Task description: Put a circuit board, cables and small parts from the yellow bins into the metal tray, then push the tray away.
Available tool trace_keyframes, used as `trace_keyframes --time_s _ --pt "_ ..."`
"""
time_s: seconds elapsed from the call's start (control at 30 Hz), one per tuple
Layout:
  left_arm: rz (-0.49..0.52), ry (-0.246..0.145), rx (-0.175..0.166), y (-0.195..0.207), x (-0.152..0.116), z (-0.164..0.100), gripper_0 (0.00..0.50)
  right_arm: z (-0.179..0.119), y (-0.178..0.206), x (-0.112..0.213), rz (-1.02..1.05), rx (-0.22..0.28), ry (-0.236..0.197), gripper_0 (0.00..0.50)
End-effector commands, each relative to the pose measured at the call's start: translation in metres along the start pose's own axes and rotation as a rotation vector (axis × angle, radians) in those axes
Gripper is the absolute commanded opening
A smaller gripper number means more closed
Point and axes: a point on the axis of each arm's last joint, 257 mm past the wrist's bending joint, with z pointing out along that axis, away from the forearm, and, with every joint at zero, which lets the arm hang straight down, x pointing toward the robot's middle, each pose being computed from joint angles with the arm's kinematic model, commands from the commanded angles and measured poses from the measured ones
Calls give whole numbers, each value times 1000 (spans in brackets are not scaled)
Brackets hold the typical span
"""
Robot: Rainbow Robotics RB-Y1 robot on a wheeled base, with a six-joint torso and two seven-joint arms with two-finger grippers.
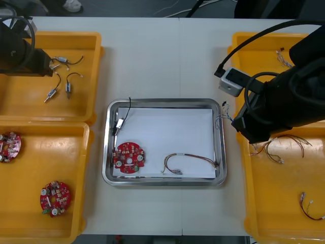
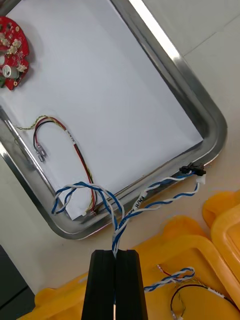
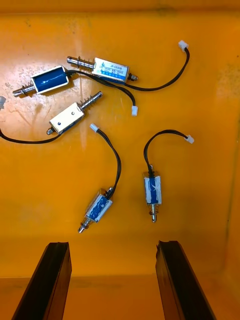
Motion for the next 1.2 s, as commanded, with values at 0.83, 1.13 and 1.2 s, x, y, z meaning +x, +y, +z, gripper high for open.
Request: trace_keyframes --time_s 0.83,1.13,1.2 --pt "354 -115 -36 43 -2 1 500 78 -2 -72 -201 63 -7 0" --pt "423 -116 3 29 12 20 500 107 -13 -85 -264 103 -18 0" --pt "433 -117 3 26 12 22 500 113 -14 -85 -278 105 -11 0"
